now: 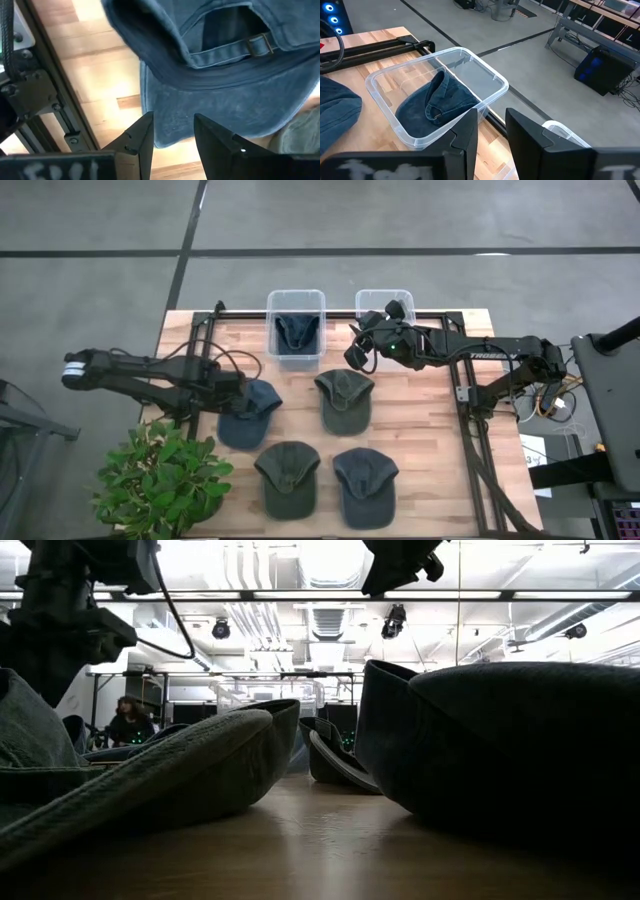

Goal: Pick & Place hat
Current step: Put the top blue cap into the left transparent bin

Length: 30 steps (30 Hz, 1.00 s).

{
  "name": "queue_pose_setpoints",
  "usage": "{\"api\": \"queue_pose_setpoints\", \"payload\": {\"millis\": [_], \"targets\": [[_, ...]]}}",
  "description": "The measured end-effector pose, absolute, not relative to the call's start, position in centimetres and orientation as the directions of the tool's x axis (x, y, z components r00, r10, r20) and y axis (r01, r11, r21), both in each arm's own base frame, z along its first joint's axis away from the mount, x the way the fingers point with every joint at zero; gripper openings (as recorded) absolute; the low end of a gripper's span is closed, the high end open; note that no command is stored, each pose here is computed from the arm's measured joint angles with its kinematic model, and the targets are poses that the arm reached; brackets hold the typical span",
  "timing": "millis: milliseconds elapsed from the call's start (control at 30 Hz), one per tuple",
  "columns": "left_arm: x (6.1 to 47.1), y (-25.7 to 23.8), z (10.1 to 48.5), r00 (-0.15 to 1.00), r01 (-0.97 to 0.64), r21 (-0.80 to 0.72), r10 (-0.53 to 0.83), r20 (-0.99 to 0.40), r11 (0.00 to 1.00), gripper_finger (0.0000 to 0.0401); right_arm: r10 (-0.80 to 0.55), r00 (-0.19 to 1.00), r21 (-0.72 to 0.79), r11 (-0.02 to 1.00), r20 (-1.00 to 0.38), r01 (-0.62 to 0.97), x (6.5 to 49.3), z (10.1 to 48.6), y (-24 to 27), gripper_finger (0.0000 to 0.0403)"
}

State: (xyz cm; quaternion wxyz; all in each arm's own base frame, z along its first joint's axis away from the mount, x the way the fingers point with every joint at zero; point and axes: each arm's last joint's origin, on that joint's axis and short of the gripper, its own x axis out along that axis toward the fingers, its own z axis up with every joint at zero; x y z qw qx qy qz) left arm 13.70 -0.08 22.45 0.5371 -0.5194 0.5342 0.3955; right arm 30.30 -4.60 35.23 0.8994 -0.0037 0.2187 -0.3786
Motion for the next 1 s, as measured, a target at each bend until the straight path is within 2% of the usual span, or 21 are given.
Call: {"api": "queue_pose_setpoints", "payload": {"millis": [200, 333, 1000], "targets": [[13.3, 0.0, 23.0, 0.154, -0.977, -0.167, -0.101, -0.983, 0.133, 0.0131, -0.683, 0.618, -0.172, 0.713, -0.39, 0.68, 30.3, 35.2, -4.6, 0.0104], [12.5, 0.0, 22.5, 0.116, -0.983, -0.127, -0.085, -0.99, 0.133, 0.0131, -0.683, 0.618, -0.172, 0.713, -0.39, 0.68, 30.3, 35.2, -4.6, 0.0107], [13.2, 0.1, 21.5, 0.082, -0.99, -0.088, -0.056, -0.995, 0.112, 0.0131, -0.683, 0.618, -0.157, 0.711, -0.39, 0.686, 30.3, 35.2, -4.6, 0.0109]]}}
